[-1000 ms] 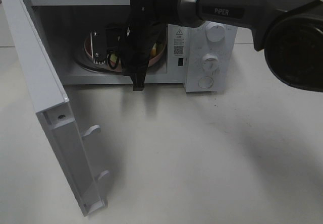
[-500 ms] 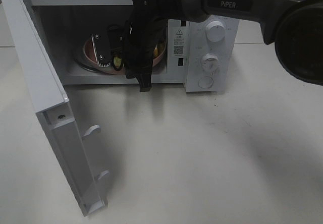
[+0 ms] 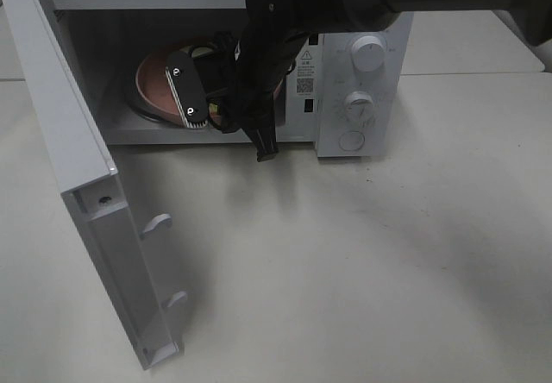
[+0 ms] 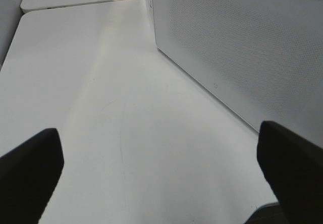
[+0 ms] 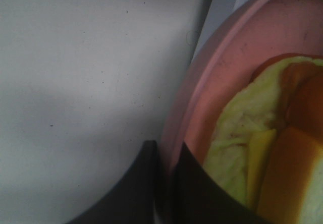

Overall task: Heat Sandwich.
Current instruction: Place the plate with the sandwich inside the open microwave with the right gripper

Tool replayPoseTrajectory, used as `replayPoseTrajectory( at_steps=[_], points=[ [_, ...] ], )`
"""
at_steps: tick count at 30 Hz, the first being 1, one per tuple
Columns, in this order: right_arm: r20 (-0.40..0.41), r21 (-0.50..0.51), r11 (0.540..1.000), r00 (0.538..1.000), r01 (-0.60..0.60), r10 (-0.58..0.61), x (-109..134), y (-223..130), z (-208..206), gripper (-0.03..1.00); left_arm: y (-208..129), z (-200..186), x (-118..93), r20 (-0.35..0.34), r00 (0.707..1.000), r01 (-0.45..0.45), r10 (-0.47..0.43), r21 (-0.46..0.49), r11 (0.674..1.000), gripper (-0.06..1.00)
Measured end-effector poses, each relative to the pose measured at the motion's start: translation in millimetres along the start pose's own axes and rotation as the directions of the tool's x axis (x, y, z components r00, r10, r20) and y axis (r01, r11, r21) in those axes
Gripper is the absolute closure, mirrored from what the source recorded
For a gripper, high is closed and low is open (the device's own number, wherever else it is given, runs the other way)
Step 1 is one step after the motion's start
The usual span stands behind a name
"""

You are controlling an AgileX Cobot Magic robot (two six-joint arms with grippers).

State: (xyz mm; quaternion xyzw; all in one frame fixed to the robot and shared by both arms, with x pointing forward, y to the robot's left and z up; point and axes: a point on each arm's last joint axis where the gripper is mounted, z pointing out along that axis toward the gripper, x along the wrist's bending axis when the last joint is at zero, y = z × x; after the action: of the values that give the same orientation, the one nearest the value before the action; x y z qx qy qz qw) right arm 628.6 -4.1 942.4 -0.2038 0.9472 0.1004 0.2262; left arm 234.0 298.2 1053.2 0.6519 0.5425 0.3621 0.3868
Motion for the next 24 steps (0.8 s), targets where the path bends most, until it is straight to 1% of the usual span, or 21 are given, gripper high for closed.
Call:
replayPoseTrajectory(
  at_steps=[3, 7, 9, 17, 18, 22, 24],
  points=[
    [0.015, -0.007, 1.0, 1.0, 0.025, -0.025, 4.7, 1.5, -5.4, 0.91, 0.0, 0.0, 0.0, 0.0, 1.0, 0.0, 0.0, 0.0, 1.0, -0.04],
    [-0.01, -0.006, 0.998, 0.998, 0.059, -0.059, 18.3, 2.2, -8.7, 0.91, 0.0, 0.0, 0.0, 0.0, 1.0, 0.0, 0.0, 0.0, 1.0, -0.04],
    [-0.013, -0.006, 0.998, 0.998, 0.064, -0.064, 20.7, 1.6, -10.0, 0.91, 0.0, 0.0, 0.0, 0.0, 1.0, 0.0, 0.0, 0.0, 1.0, -0.04],
    [0.001, -0.011, 0.993, 0.994, 0.114, -0.114, 31.5, 1.1, -27.3, 0.91, 0.0, 0.0, 0.0, 0.0, 1.0, 0.0, 0.0, 0.0, 1.0, -0.04],
    [-0.003, -0.012, 0.992, 0.992, 0.126, -0.126, 36.0, 1.3, -32.5, 0.91, 0.0, 0.0, 0.0, 0.0, 1.0, 0.0, 0.0, 0.0, 1.0, -0.04],
    [-0.003, -0.013, 0.989, 0.989, 0.149, -0.149, 41.1, 0.8, -41.4, 0.91, 0.0, 0.0, 0.0, 0.0, 1.0, 0.0, 0.0, 0.0, 1.0, -0.04],
    [-0.016, -0.013, 0.985, 0.985, 0.17, -0.17, 49.0, -1.2, -47.0, 0.91, 0.0, 0.0, 0.0, 0.0, 1.0, 0.0, 0.0, 0.0, 1.0, -0.04]
  ],
)
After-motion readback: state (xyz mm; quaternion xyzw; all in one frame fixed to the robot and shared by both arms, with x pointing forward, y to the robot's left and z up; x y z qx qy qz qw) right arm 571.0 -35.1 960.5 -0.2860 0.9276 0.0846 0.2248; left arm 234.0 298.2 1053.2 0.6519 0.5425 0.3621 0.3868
